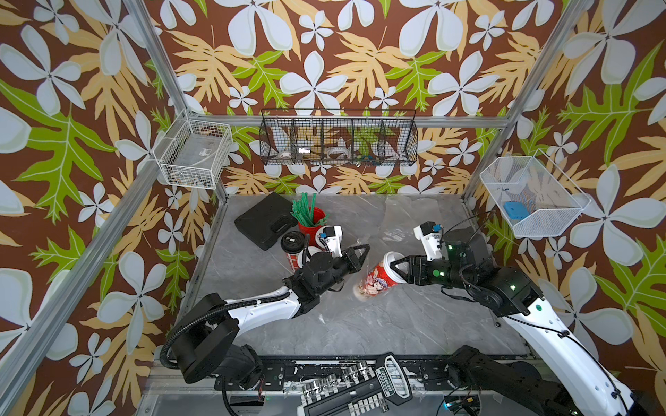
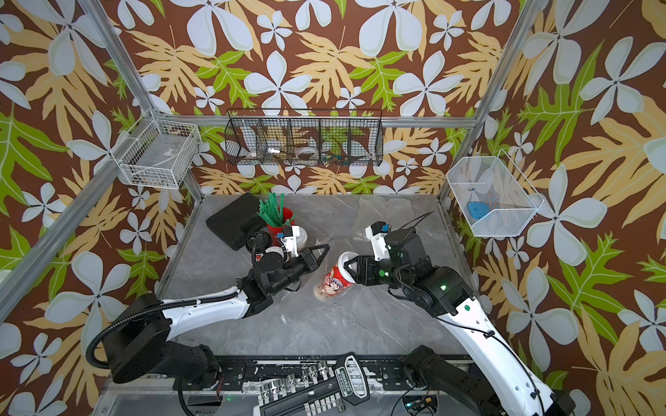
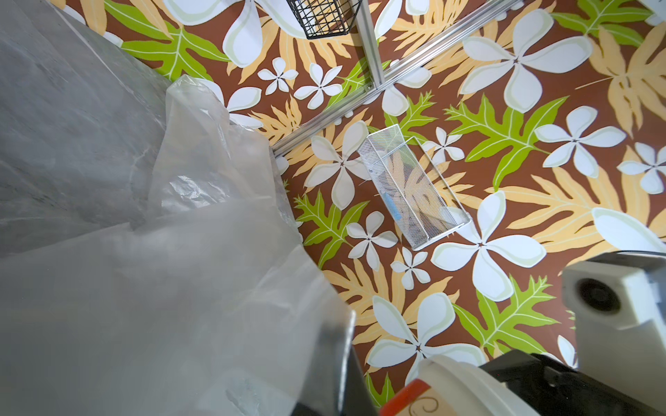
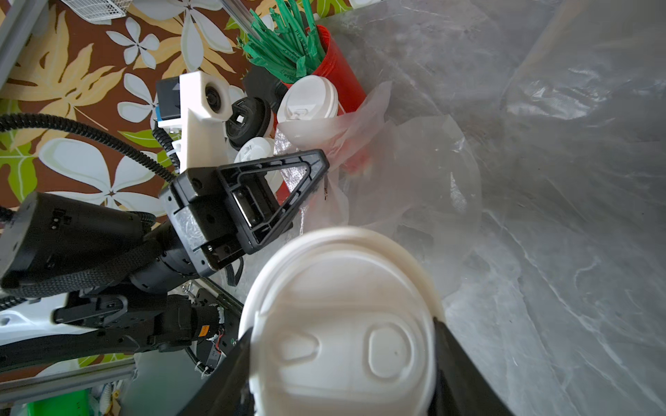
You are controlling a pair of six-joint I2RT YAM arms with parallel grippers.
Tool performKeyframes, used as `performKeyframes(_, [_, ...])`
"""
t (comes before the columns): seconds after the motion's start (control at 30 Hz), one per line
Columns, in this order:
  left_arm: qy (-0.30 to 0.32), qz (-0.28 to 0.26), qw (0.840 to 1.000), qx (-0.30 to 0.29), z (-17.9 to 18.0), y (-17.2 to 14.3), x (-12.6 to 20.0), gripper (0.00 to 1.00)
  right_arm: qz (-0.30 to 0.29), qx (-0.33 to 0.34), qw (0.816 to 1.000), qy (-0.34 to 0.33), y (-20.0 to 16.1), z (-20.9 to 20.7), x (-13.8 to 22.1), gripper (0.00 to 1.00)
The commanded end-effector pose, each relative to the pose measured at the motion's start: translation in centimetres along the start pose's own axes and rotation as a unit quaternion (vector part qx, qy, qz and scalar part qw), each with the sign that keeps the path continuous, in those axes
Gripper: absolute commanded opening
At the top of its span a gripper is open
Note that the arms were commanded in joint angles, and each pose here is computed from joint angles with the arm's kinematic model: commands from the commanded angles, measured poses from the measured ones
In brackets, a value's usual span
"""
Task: Pack milk tea into plastic carrier bags
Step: Place the milk tea cup in the plastic carrier bag.
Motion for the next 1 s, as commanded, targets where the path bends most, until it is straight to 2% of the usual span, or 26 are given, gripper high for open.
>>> performKeyframes(0.0, [-0.069, -0.024, 0.997, 0.011, -2.0, 0.9, 0.4, 0.0, -0.019, -0.013, 0.999, 0.043, 0.4, 0.4, -0.8, 0.59])
performKeyframes(0.33, [-0.113, -0.051, 0.992, 0.03, -2.1, 1.1, 2.0, 0.0, -0.037, -0.048, 0.996, 0.067, -0.6, -0.6, -3.3, 0.59])
performKeyframes(0.7, [-0.156, -0.065, 0.984, 0.049, -2.3, 1.2, 2.6, 0.0, 0.0, -0.059, 0.996, 0.063, -1.4, -1.3, -5.6, 0.59])
performKeyframes(0.97, [-0.177, -0.068, 0.98, 0.053, -2.7, 1.3, 2.5, 0.0, 0.047, -0.04, 0.997, 0.049, -2.3, -0.5, -7.9, 0.59])
Point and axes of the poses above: each gripper's point midway between its finger pads, its own x axis back along the fingers, its own z axis along the line the jaws close on, y = z × x, the point moved 10 cm from there along x, back along the fingers, and after that the axes turned 3 degrees about x, right-handed, at the moved point
